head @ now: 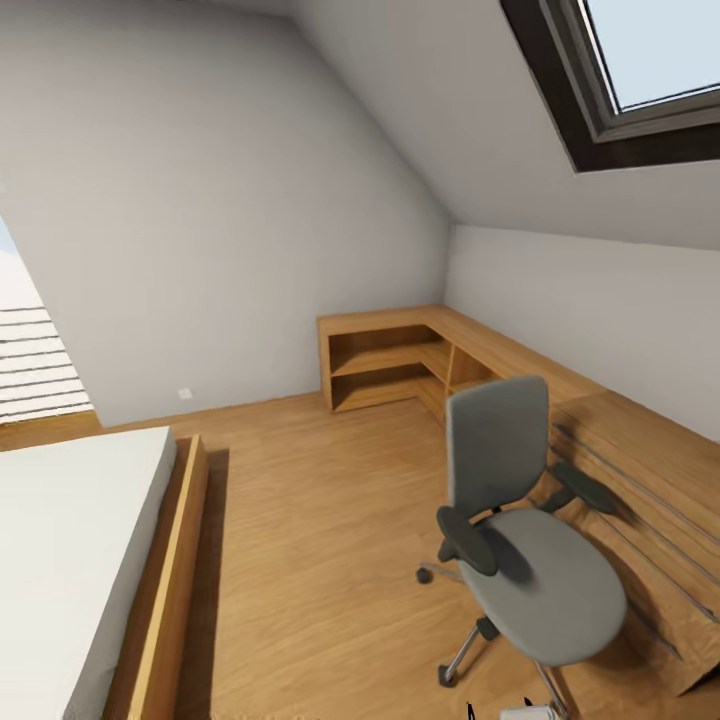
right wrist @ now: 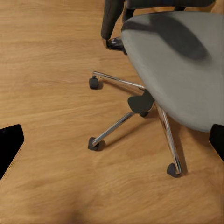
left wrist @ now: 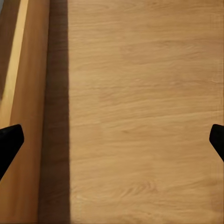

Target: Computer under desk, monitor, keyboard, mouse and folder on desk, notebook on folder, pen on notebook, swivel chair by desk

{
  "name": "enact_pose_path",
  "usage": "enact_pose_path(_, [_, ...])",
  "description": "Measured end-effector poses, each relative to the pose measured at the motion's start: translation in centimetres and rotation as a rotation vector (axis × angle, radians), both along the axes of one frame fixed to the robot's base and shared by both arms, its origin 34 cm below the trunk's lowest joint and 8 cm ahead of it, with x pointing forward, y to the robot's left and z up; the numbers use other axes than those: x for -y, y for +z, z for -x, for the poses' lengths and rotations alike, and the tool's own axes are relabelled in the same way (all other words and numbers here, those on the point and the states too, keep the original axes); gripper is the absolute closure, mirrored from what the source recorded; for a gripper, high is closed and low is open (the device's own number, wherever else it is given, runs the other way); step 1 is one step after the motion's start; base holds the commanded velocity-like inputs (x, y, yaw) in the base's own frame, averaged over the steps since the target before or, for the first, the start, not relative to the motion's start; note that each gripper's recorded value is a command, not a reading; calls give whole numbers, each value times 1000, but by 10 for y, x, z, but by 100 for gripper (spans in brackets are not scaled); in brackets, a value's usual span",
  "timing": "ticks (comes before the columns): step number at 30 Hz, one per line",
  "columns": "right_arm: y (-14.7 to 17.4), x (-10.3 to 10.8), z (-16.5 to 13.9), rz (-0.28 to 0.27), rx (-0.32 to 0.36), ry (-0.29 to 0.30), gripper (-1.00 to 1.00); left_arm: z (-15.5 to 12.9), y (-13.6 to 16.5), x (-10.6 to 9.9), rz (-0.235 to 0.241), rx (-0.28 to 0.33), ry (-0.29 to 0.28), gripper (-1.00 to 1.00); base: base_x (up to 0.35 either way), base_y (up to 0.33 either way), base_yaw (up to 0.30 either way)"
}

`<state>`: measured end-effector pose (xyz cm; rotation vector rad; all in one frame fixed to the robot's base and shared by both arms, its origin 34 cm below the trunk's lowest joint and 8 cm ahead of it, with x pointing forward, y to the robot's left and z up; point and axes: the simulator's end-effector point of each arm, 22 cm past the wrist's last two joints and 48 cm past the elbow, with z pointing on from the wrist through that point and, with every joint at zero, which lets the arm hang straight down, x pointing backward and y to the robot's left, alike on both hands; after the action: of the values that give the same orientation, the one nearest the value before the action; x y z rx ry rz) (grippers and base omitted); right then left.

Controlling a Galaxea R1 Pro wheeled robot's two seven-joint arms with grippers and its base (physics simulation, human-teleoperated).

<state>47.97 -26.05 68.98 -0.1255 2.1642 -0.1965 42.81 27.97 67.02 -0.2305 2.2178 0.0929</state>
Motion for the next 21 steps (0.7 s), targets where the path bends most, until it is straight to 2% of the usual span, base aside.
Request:
enact_pose_path(12, [0,0,0,0,0,0,-100,0,0,2,4,0,-2,-100,30,0,280])
enact_pose_path(21, [0,0,0,0,1,1,-100,0,0,4,6,0,-1,-100,264,0,280])
